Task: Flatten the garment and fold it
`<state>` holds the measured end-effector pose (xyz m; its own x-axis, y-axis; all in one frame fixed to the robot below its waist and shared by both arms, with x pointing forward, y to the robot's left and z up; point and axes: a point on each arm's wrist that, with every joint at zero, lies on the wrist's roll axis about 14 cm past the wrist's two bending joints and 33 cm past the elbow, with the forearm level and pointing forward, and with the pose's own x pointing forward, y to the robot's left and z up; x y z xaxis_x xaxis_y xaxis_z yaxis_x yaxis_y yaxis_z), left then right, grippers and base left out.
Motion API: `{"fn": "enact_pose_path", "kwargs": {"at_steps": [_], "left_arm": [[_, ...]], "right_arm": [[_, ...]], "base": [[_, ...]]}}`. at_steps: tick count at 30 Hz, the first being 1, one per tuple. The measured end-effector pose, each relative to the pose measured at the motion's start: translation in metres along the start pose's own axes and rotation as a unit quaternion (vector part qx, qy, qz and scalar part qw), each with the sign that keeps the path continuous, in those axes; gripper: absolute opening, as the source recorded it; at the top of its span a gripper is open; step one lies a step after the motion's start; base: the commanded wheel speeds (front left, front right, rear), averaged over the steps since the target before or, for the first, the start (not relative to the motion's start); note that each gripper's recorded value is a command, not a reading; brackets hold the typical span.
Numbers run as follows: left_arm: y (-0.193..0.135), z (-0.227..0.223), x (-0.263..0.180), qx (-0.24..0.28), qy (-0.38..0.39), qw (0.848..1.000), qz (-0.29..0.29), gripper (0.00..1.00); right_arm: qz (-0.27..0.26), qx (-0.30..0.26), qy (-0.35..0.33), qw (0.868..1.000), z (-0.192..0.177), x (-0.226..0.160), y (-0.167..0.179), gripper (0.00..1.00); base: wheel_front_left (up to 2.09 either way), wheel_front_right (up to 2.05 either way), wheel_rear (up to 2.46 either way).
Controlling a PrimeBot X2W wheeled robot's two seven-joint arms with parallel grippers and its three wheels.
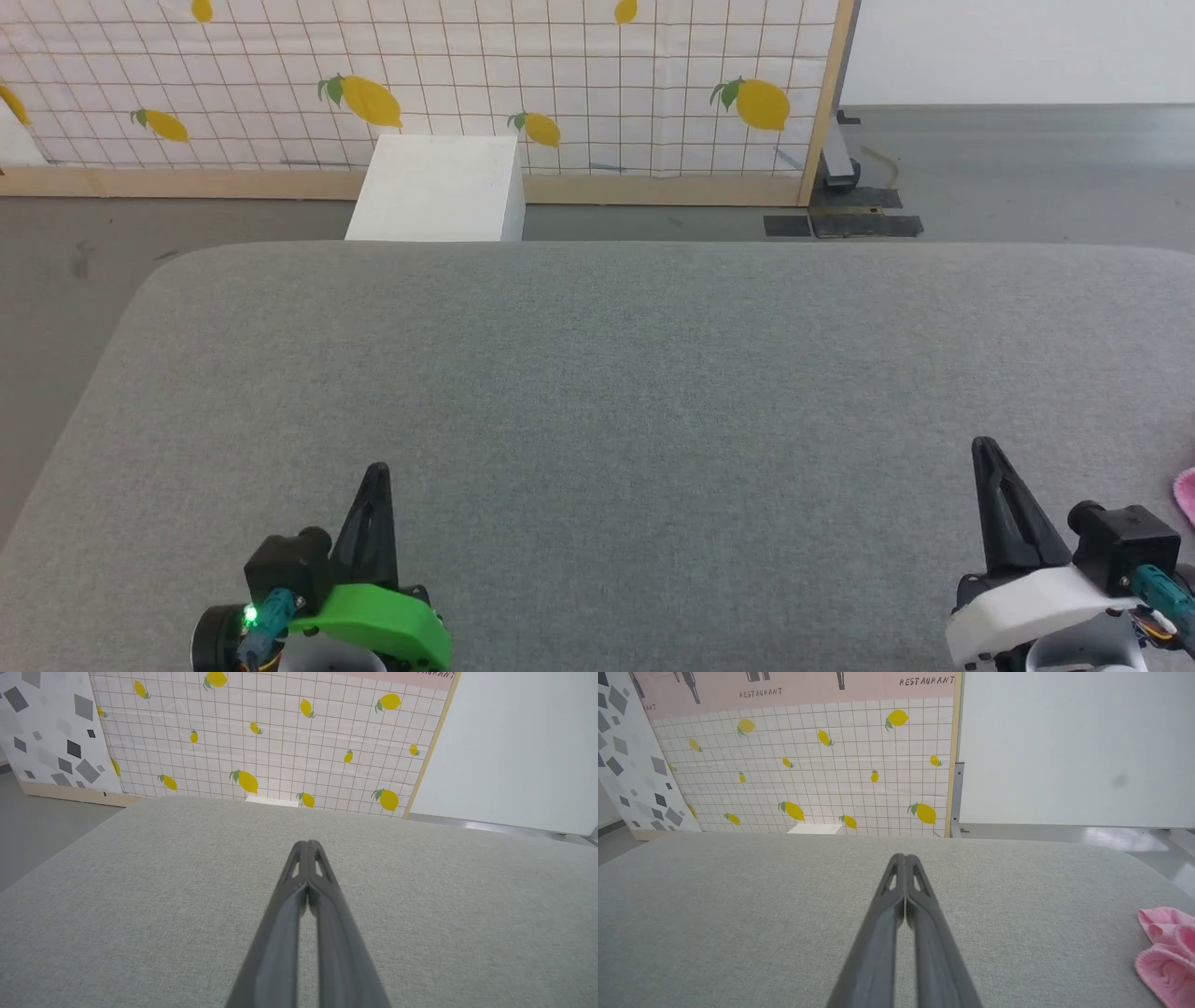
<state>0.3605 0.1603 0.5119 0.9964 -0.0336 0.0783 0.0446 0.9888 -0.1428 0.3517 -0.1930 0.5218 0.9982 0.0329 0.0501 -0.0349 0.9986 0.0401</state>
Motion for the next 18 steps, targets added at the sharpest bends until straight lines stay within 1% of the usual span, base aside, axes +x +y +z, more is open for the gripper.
{"fn": "enact_pose_path", "kwargs": {"at_steps": [18], "left_arm": [[0.0016,0.0016,0.002,0.017,0.007,1.0,0.0,0.0]], "right_arm": [[0.008,-0.006,0.01,1.0,-0.003,0.0016,0.0051,0.0]], "base": [[0.0,0.0,0.0]]}}
